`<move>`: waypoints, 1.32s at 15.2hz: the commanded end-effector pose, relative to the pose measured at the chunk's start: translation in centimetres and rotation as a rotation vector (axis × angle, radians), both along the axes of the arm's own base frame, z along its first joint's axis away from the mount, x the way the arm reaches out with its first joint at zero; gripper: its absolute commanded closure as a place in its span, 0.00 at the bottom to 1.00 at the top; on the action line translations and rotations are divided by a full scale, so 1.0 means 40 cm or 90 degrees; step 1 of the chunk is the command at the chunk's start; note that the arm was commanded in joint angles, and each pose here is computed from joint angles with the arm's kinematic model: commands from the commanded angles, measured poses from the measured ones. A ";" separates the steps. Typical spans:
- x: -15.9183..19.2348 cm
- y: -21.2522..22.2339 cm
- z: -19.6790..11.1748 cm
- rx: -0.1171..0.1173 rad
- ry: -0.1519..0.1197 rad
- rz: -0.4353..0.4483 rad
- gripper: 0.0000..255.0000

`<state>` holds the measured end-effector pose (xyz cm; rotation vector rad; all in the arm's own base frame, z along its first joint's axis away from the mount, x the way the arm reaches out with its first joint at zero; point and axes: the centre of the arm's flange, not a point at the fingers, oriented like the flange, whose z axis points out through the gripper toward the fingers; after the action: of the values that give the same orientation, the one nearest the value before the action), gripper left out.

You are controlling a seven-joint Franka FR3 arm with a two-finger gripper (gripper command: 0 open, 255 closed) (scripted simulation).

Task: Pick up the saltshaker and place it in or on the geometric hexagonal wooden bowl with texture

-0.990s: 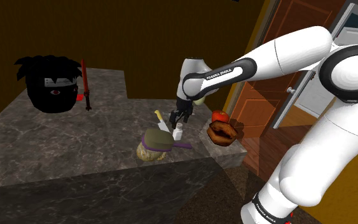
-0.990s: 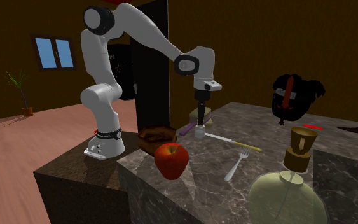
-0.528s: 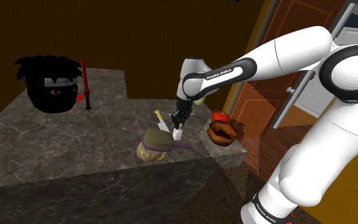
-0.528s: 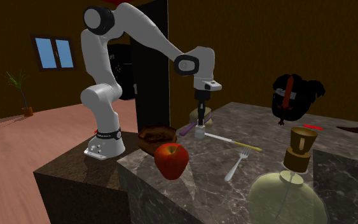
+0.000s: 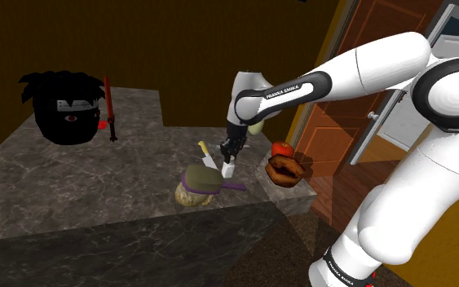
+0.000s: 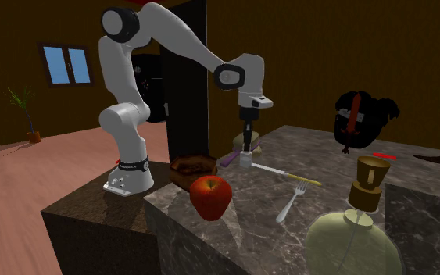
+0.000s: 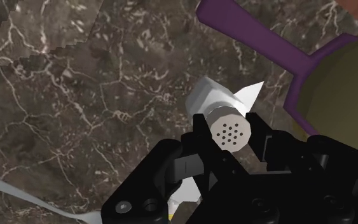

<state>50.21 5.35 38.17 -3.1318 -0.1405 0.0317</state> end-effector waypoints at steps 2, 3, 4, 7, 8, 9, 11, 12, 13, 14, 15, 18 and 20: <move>-0.001 0.001 0.039 0.000 0.000 0.000 1.00; -0.001 0.001 0.052 0.000 0.000 0.000 1.00; -0.001 0.001 0.065 0.000 0.000 0.000 1.00; -0.001 0.001 0.105 0.000 0.000 0.000 1.00; -0.001 0.001 0.118 0.000 0.000 0.000 1.00; -0.001 0.001 0.131 0.000 0.000 0.000 1.00; -0.001 0.001 0.158 0.000 0.000 0.000 1.00; -0.001 0.001 0.171 0.000 0.000 0.000 1.00; -0.001 0.001 0.184 0.000 0.000 0.000 1.00; -0.001 0.001 0.197 0.000 0.000 0.000 1.00; -0.001 0.001 0.210 0.000 0.000 0.000 1.00; -0.001 0.001 0.250 0.000 0.000 0.000 1.00; -0.001 0.001 0.276 0.000 0.000 0.000 1.00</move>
<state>50.19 5.48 48.79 -3.1318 -0.1405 0.0315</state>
